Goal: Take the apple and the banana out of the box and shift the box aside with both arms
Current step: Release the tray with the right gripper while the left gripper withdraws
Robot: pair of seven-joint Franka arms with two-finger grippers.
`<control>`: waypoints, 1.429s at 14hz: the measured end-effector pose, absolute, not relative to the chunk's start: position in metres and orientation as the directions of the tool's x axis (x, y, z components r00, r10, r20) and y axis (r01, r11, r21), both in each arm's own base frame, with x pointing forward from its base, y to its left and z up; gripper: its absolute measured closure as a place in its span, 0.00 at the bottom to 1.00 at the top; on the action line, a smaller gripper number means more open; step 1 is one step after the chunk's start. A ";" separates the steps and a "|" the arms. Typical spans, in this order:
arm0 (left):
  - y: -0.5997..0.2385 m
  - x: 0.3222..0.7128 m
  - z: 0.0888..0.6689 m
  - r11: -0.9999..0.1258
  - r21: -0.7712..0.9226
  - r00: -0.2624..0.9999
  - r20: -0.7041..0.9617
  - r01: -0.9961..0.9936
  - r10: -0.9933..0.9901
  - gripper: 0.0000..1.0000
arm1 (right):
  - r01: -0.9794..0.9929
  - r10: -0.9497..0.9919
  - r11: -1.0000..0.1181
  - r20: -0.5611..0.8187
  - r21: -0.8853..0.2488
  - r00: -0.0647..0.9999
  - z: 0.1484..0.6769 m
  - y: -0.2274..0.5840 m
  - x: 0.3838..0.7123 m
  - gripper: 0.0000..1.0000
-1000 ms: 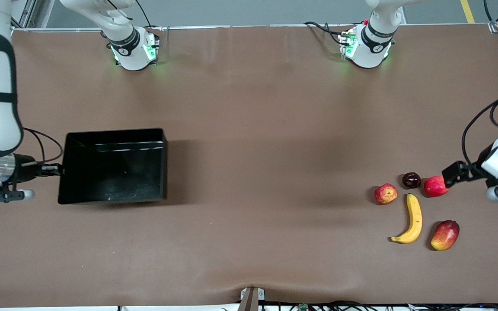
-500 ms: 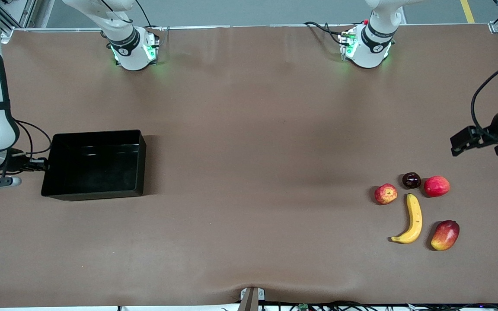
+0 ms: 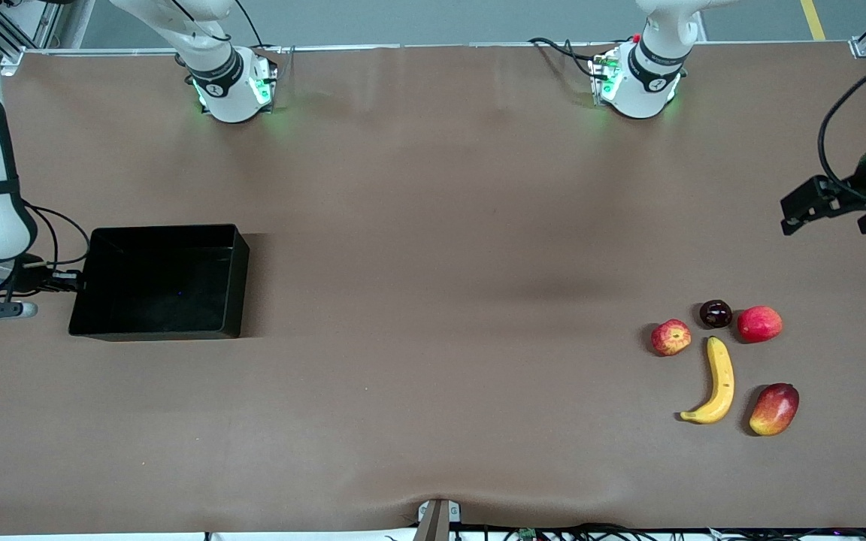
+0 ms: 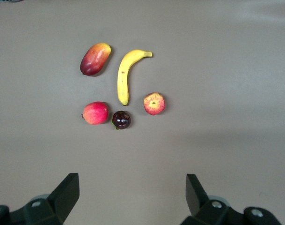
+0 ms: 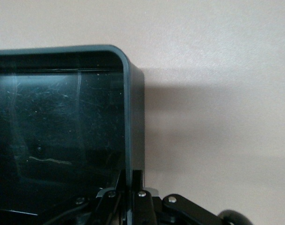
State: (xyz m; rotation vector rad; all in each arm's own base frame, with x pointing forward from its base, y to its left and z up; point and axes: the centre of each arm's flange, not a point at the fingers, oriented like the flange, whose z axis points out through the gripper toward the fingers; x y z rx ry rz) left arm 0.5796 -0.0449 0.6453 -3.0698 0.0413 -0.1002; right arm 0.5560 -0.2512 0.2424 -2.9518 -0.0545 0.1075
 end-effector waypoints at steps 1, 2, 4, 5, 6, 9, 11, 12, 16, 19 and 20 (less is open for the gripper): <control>-0.047 0.574 0.649 -0.998 -0.064 0.997 0.066 -0.022 -0.026 0.00 | 0.036 0.051 -0.981 -0.075 -0.190 0.996 0.238 -0.251 0.554 0.84; -0.046 0.568 0.652 -0.998 -0.056 0.997 0.069 -0.018 -0.022 0.00 | 0.042 0.058 -0.980 -0.080 -0.193 0.995 0.234 -0.251 0.553 0.73; -0.046 0.556 0.657 -0.999 -0.050 0.997 0.070 -0.016 -0.019 0.00 | 0.052 0.069 -0.979 -0.084 -0.197 0.994 0.230 -0.250 0.552 0.53; -0.048 0.550 0.658 -0.998 -0.052 0.998 0.066 -0.019 -0.022 0.00 | 0.059 0.075 -0.979 -0.078 -0.194 0.994 0.230 -0.249 0.554 0.44; -0.050 0.545 0.658 -0.998 -0.053 0.998 0.064 -0.022 -0.025 0.00 | 0.071 0.084 -0.979 -0.065 -0.189 0.994 0.233 -0.246 0.559 0.35; -0.054 0.536 0.657 -0.998 -0.047 0.998 0.059 -0.028 -0.031 0.00 | 0.120 0.134 -0.970 -0.054 -0.212 0.989 0.266 -0.234 0.585 0.04; -0.054 0.536 0.653 -0.999 -0.044 0.998 0.051 -0.030 -0.032 0.00 | 0.127 0.143 -0.963 -0.052 -0.236 0.988 0.311 -0.236 0.605 0.00; -0.055 0.536 0.652 -0.999 -0.043 0.998 0.047 -0.030 -0.032 0.00 | 0.089 0.105 -0.967 -0.055 -0.240 0.993 0.336 -0.238 0.613 0.00; -0.058 0.536 0.650 -0.999 -0.035 0.999 0.043 -0.031 -0.032 0.00 | -0.144 -0.115 -0.958 -0.128 -0.248 0.985 0.434 -0.221 0.635 0.00; -0.060 0.536 0.650 -0.999 -0.014 0.999 0.041 -0.030 -0.031 0.00 | -0.194 -0.166 -0.955 -0.136 -0.227 0.977 0.467 -0.176 0.649 0.00; -0.060 0.535 0.649 -0.999 -0.013 0.999 0.038 -0.030 -0.030 0.00 | -0.207 -0.176 -0.958 -0.162 -0.198 0.971 0.477 -0.155 0.649 0.00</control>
